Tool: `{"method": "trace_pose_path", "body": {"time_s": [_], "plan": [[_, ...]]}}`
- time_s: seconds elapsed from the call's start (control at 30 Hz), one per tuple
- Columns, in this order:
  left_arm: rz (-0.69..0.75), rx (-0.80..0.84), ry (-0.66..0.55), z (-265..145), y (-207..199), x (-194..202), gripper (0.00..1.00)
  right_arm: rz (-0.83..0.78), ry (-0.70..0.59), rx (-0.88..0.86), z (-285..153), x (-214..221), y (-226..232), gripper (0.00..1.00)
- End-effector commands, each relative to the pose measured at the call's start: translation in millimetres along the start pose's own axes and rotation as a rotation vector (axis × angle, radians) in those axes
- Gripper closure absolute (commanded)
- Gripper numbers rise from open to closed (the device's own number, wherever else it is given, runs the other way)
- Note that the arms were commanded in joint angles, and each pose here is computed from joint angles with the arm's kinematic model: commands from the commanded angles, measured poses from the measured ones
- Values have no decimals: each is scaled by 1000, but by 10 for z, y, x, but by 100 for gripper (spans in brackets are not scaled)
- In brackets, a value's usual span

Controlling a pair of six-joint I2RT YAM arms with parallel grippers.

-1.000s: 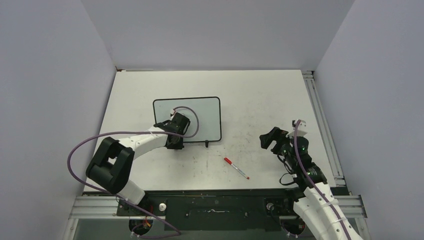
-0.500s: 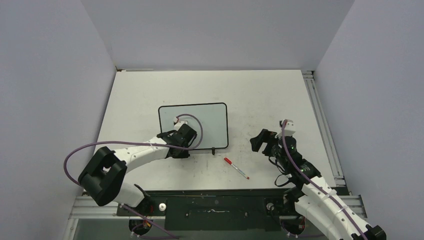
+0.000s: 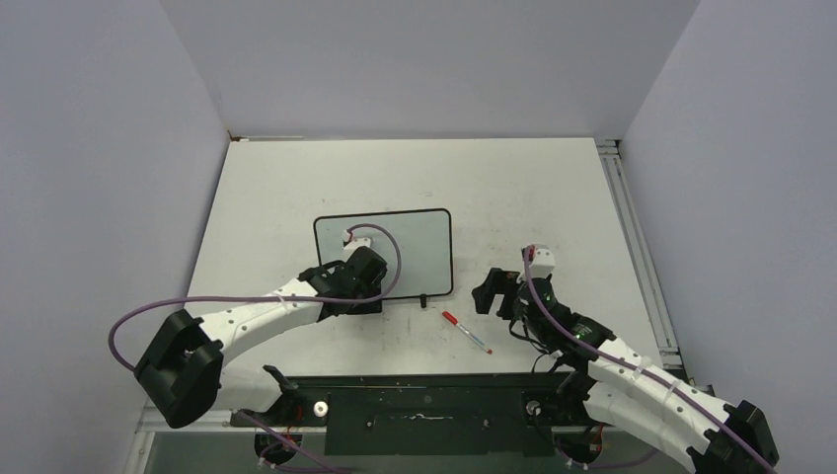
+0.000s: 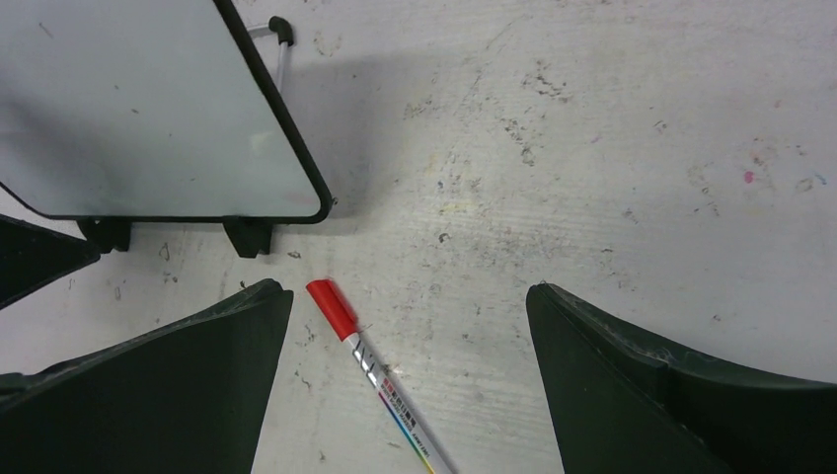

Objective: Write a sentence on the whiteboard
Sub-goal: Move the whiteboard to the center of the board, then pick up the whiteboard marker from the center of the board.

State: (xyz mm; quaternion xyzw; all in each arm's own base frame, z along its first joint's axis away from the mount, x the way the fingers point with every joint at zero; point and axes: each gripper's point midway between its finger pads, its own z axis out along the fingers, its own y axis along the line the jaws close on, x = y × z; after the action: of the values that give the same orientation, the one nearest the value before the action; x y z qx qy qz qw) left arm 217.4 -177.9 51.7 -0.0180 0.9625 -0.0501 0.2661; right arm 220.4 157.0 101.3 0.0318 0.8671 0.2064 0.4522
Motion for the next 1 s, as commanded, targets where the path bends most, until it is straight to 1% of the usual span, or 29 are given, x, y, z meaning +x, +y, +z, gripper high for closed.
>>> {"method": "trace_pose_path", "body": {"time_s": [0.0, 0.13, 0.17, 0.3, 0.33, 0.4, 0.5, 0.6, 0.63, 0.7, 0.8, 0.97], "plan": [[-7, 84, -47, -295, -92, -115, 53, 0, -30, 0, -7, -17, 117, 7], [23, 169, -88, -582, -168, -248, 41, -32, 33, 8, -29, 154, 154, 6], [34, 192, -101, -658, -195, -291, 35, -37, 53, 3, -38, 203, 172, 6], [106, 285, -202, -1015, -309, -571, 23, -45, 131, -21, -84, 409, 227, 3], [125, 301, -236, -1103, -338, -674, 19, -46, 150, -27, -97, 454, 241, 0], [162, 334, -298, -1249, -405, -878, 15, -51, 185, -37, -112, 537, 269, 7], [187, 382, -379, -1369, -475, -1181, 12, -67, 226, -34, -123, 645, 287, 13], [125, 460, -462, -1403, -472, -1515, 11, -89, 252, -4, -116, 717, 253, 20], [114, 516, -467, -1397, -492, -1554, 11, -99, 263, 10, -116, 740, 228, 22], [115, 551, -501, -1390, -452, -1662, 11, -117, 277, 40, -114, 765, 177, 27], [198, 519, -540, -1373, -367, -1688, 11, -133, 301, 72, -122, 808, 119, 36], [272, 453, -574, -1331, -167, -1528, 10, -150, 366, 65, -155, 961, 139, 46]]}}
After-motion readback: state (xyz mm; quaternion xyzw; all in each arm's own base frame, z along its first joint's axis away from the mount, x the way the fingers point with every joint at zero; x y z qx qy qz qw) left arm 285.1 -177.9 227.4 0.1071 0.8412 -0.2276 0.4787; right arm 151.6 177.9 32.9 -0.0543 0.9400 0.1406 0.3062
